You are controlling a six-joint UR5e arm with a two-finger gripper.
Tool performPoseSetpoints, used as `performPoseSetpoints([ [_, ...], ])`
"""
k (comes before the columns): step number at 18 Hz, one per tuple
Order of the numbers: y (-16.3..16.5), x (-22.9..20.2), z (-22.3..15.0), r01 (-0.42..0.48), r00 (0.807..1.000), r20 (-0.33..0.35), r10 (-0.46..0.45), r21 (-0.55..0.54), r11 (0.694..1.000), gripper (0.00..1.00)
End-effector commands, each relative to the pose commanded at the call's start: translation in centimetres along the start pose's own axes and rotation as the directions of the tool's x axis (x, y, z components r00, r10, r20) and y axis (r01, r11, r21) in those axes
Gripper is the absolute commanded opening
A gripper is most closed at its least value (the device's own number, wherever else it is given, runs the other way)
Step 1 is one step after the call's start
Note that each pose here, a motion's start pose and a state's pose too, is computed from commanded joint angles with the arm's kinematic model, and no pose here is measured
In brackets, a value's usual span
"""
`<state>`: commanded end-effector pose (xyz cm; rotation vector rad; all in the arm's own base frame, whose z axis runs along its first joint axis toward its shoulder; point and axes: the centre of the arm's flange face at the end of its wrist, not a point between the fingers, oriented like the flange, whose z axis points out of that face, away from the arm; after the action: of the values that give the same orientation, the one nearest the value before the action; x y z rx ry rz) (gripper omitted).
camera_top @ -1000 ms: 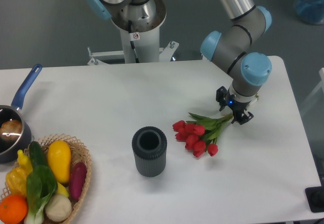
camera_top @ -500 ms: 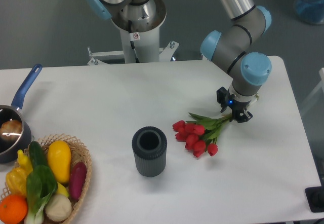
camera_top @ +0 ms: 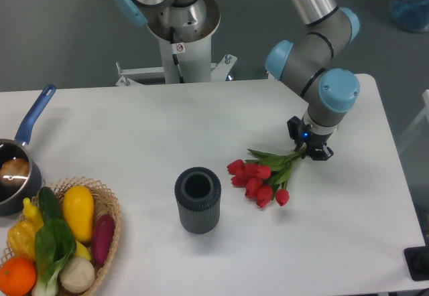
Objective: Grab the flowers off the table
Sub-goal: 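Lift the red tulip bunch up off the table by the stems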
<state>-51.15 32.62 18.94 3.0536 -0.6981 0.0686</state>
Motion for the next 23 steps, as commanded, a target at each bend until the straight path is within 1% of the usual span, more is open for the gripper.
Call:
performPoseSetpoints([
  [1, 0.1, -0.1, -0.1, 0.002, 1.0, 0.002, -0.002, 0.001, 1.0, 0.28],
  [7, 0.6, -0.4, -0.6, 0.011, 1.0, 0.012, -0.011, 0.007, 1.0, 0.28],
  [9, 0.6, -0.4, -0.6, 0.011, 1.0, 0.012, -0.011, 0.009, 1.0, 0.26],
  [14, 0.3, -0.6, -1.9, 0.009, 0.999, 0.039, -0.011, 0.039, 0.999, 0.26],
  [19, -0.3, -0.9, -4.2, 0.006, 0.997, 0.082, -0.014, 0.094, 0.996, 0.25],
  [20, -0.2, -0.9, -4.3, 0.008, 0.997, 0.082, -0.016, 0.097, 0.995, 0.24],
  [22, 0.5, -1.0, -4.5, 0.02, 0.996, 0.086, -0.03, 0.105, 0.994, 0.19],
  [23, 0.7, -1.0, -4.5, 0.025, 0.996, 0.086, -0.034, 0.106, 0.994, 0.18],
])
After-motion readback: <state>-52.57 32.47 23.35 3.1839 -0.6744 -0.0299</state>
